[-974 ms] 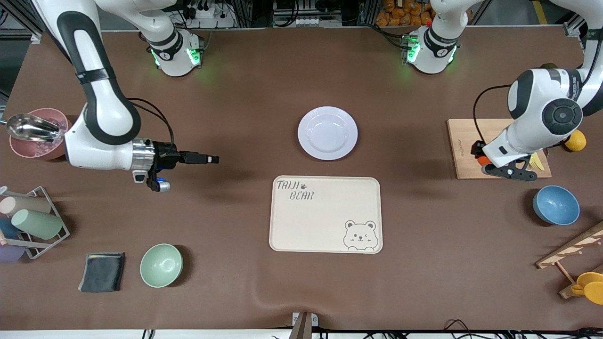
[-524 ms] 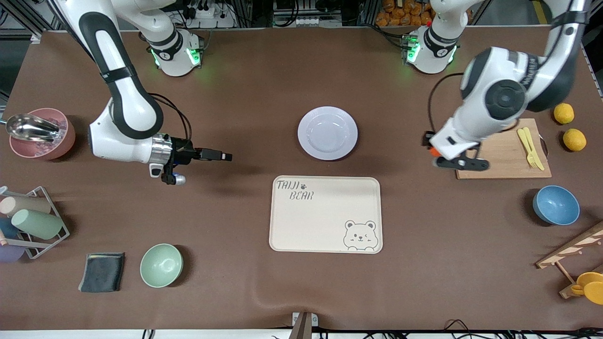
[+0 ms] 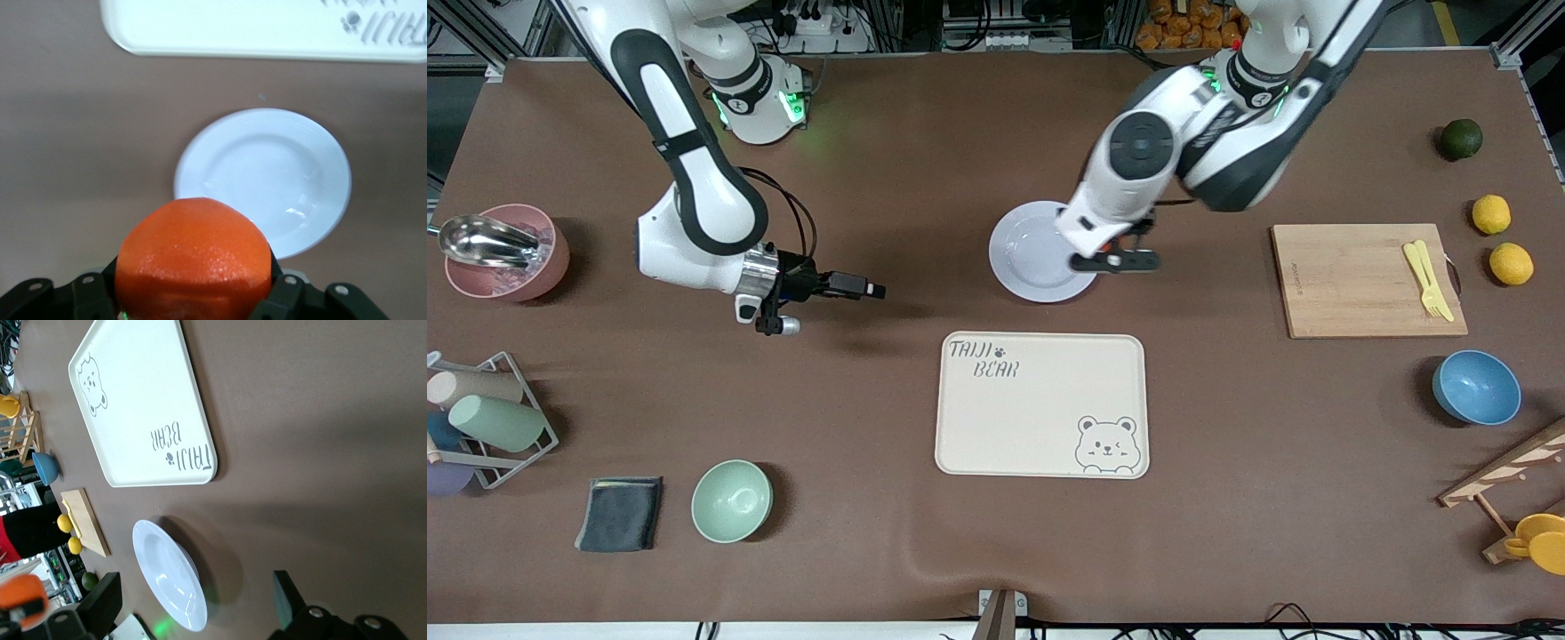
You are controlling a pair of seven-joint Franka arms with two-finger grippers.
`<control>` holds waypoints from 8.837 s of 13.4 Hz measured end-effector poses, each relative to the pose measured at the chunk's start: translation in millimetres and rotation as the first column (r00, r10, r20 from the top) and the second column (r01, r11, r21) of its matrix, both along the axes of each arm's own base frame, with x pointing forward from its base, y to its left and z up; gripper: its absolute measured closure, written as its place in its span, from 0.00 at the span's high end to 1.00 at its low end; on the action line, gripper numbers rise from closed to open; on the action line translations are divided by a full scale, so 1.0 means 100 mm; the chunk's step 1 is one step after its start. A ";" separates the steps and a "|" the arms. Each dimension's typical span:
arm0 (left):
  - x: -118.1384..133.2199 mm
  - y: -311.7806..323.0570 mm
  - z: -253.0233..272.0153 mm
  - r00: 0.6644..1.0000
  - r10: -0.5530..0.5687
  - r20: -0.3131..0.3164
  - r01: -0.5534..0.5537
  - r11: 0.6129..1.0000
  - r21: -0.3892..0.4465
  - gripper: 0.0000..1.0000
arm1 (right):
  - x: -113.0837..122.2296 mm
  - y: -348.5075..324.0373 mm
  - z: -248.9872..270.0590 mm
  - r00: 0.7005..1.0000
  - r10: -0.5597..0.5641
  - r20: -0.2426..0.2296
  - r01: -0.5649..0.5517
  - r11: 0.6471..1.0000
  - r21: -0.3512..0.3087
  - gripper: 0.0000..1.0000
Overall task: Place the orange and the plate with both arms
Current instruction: 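Carry the orange with the left gripper over the white plate, then release the orange onto the plate while the right gripper grasps the plate rim, then slide the plate with the right gripper onto the bear tray, then open the right gripper and withdraw it from the plate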
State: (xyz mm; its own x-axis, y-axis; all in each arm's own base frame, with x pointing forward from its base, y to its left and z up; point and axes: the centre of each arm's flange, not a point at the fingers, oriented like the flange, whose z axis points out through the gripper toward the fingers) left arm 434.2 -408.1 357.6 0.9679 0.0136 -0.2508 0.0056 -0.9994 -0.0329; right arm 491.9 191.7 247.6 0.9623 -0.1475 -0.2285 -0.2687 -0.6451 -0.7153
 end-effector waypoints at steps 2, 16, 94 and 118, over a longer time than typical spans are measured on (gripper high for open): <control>-0.12 -0.26 -0.34 1.000 0.009 -0.023 -0.008 1.000 0.019 0.74 | -0.05 0.10 -0.02 1.000 0.001 0.003 -0.001 1.000 -0.006 1.00; -0.46 -0.71 -1.63 0.996 0.083 -0.031 -0.080 0.992 0.099 0.74 | -0.47 0.62 -0.20 0.996 -0.009 0.087 0.013 0.999 -0.043 1.00; 0.90 3.70 3.01 0.975 -0.042 0.219 0.047 0.999 -0.018 1.00 | 0.59 1.85 -0.99 0.892 -0.406 0.197 0.368 0.907 0.206 0.77; 0.80 3.65 3.07 0.980 -0.049 0.193 0.055 0.998 -0.024 1.00 | 1.94 -1.66 1.21 0.967 0.251 0.032 -0.222 0.904 -0.366 1.00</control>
